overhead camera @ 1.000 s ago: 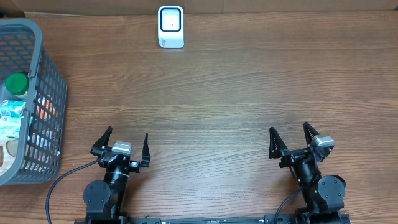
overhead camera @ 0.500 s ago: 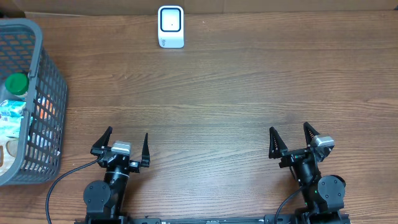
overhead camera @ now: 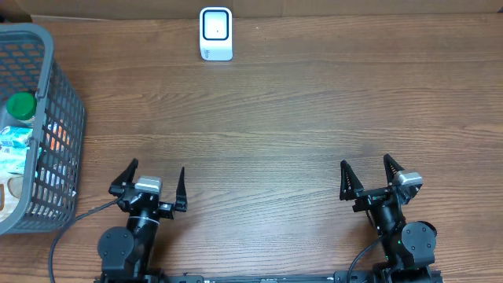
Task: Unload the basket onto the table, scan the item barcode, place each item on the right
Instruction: 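Swing the left gripper over the basket and reach down to the green-lidded jar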
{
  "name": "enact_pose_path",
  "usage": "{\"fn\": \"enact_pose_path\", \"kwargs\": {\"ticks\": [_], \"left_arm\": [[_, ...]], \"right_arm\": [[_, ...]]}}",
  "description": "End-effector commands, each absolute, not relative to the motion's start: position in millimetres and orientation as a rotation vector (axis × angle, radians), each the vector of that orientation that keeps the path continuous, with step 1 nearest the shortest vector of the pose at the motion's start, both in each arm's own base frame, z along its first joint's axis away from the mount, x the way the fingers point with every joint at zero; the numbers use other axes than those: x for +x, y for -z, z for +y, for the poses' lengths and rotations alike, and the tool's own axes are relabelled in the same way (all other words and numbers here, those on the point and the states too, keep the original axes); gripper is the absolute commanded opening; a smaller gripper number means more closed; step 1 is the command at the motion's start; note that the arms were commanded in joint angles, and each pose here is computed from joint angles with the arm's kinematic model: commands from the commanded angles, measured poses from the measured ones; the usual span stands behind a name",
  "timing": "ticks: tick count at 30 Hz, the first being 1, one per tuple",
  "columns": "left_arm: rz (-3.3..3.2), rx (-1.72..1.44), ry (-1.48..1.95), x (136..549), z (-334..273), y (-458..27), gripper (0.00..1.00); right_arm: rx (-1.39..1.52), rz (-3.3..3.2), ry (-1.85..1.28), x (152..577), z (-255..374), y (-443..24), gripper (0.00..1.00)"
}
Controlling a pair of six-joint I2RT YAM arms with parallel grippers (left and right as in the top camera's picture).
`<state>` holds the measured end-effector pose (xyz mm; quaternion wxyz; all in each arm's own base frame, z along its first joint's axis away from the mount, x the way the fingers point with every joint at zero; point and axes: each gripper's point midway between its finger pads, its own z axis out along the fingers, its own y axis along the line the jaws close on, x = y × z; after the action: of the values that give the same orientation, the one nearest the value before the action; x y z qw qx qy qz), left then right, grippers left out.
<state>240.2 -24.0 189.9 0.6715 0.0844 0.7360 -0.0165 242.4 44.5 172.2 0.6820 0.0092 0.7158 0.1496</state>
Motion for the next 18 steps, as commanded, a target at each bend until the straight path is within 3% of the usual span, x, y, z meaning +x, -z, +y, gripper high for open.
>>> {"fn": "enact_pose_path", "kwargs": {"ticks": [1, 18], "left_arm": [[1.668, 0.165, 0.047, 243.1, -22.5, -211.7, 1.00], [2.160, 0.200, 0.231, 300.4, -42.1, -271.4, 1.00]], "right_arm": [[0.027, 1.600, -0.328, 242.7, 42.6, -170.6, 1.00], [0.027, 1.601, -0.328, 242.7, 42.6, -170.5, 1.00]]}}
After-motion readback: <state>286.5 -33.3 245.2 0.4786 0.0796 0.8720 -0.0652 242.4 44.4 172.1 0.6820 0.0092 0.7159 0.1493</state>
